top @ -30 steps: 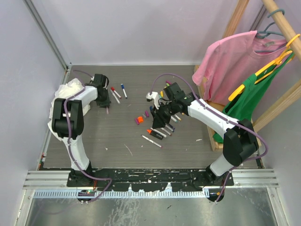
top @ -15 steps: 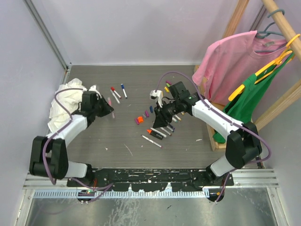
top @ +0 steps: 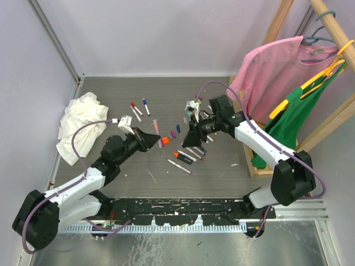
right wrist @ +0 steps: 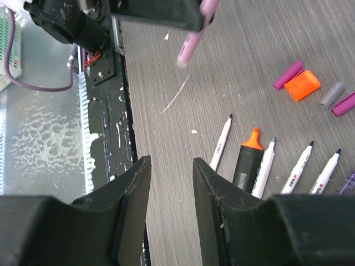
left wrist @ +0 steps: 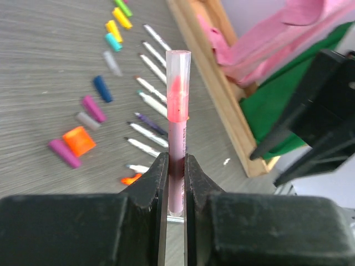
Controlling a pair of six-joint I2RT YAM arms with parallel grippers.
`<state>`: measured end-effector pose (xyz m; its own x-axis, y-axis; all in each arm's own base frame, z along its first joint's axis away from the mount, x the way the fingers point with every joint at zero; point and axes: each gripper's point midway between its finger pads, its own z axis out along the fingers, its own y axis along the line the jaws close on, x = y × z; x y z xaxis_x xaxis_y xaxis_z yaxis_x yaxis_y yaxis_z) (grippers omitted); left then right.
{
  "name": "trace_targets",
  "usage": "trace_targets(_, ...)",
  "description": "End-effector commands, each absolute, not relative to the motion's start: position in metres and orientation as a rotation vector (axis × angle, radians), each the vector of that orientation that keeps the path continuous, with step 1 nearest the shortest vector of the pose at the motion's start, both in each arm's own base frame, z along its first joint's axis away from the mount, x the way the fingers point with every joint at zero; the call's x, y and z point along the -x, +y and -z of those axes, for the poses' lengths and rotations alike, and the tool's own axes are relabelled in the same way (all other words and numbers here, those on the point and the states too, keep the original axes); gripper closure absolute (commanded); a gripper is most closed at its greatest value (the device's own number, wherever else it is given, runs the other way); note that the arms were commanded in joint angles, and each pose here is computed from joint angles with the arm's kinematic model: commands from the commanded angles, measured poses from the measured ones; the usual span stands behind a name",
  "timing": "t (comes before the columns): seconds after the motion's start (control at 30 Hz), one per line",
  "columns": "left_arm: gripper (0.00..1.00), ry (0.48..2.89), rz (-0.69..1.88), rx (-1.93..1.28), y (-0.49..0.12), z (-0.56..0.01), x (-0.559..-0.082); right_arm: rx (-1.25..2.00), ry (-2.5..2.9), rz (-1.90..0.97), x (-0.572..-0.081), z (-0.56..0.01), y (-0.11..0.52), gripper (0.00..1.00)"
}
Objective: Open the pen caps
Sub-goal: Pick up the pen from the center of the board.
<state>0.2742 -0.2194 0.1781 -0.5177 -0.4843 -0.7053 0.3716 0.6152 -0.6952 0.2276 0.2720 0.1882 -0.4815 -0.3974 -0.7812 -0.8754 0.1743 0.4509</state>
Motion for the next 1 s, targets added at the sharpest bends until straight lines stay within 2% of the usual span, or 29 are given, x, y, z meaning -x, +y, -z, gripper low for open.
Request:
trace_targets(0.0,1.00,1.574,1.140,0.098,-0.234,-0.233,-0.266,1.163,1.816,-1.328,-0.228,-0.222,0.277,0.58)
trace_targets(0.2,1.00,1.494,1.191,0.078,-0.261,-0.247,-0.245,1.115,1.712,-1.381,-0.223,-0.234,0.278,0.57)
trace_targets(0.4,1.00,1.441,1.178,0.093,-0.276,-0.254,-0.235,1.088,1.617,-1.395,-0.214,-0.243,0.277,0.50)
trace_targets(0.97,1.00,1.355,1.189,0.141,-0.296,-0.270,-0.222,1.005,1.658,-1.430,-0.218,-0.237,0.280,0.50)
